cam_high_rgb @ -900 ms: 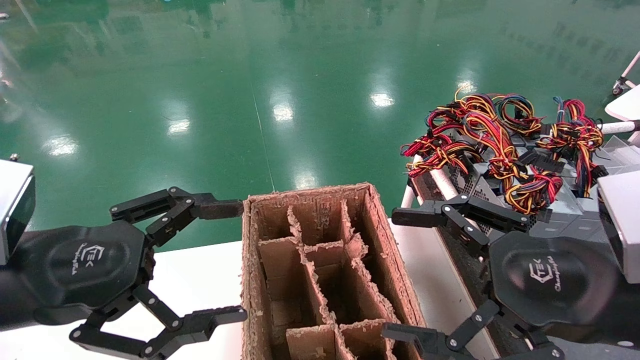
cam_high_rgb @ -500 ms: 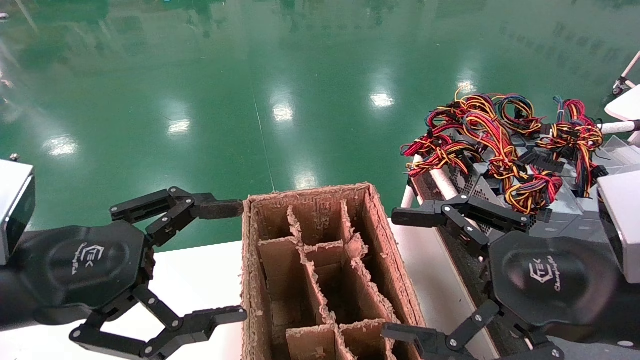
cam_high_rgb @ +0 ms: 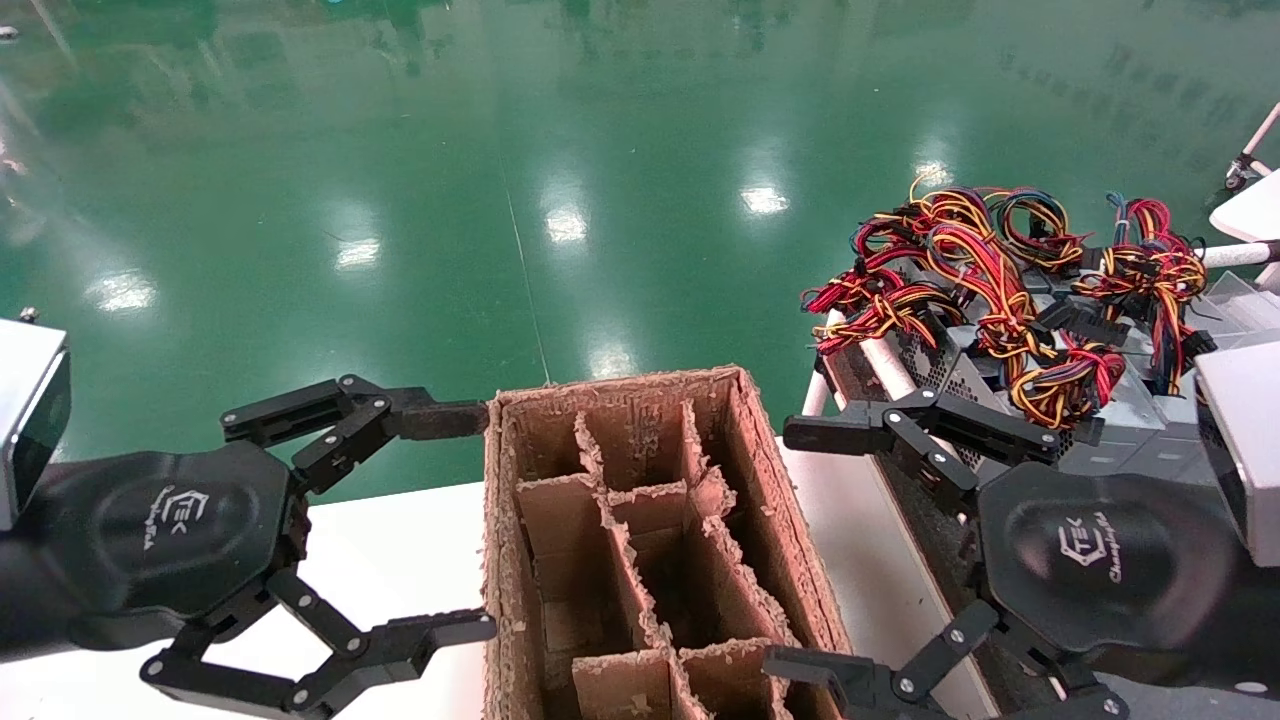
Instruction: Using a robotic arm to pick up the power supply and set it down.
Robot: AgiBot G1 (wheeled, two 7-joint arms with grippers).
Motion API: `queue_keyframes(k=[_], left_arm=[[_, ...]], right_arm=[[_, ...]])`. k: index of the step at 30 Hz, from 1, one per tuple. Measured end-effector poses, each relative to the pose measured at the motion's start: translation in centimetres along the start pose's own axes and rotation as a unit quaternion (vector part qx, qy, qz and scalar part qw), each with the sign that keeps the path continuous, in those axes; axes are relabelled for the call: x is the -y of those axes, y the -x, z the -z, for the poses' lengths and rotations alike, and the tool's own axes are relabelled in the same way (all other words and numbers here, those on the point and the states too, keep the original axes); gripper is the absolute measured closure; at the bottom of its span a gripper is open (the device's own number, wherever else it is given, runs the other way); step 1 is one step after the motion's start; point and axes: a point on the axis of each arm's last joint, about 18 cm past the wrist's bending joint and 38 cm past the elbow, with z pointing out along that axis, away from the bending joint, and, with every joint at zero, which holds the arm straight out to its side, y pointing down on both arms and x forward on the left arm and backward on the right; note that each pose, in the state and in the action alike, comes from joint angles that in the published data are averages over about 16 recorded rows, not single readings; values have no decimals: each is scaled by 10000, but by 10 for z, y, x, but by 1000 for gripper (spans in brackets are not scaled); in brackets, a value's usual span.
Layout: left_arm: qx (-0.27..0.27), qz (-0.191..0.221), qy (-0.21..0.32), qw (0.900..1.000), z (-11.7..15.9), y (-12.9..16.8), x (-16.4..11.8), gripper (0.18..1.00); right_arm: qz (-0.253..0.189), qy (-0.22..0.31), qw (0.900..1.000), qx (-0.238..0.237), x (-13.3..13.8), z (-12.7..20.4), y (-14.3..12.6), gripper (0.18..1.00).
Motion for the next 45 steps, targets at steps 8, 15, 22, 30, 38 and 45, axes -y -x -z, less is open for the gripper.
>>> queue_keyframes(k=[8, 15, 22, 30, 38, 45], left_arm=[[0, 0, 0, 10000, 0, 0, 0, 254], [0, 0, 0, 10000, 0, 0, 0, 347], [0, 0, 0, 10000, 0, 0, 0, 500], [0, 0, 0, 10000, 0, 0, 0, 689], [0, 0, 0, 10000, 0, 0, 0, 845], [0, 0, 0, 10000, 0, 0, 0, 939]], right_arm=[[0, 0, 10000, 0, 0, 0, 0, 178], [0, 0, 10000, 0, 0, 0, 0, 178], [0, 0, 10000, 0, 0, 0, 0, 178], [0, 0, 10000, 0, 0, 0, 0, 178], [0, 0, 10000, 0, 0, 0, 0, 178], [0, 0, 10000, 0, 0, 0, 0, 178]])
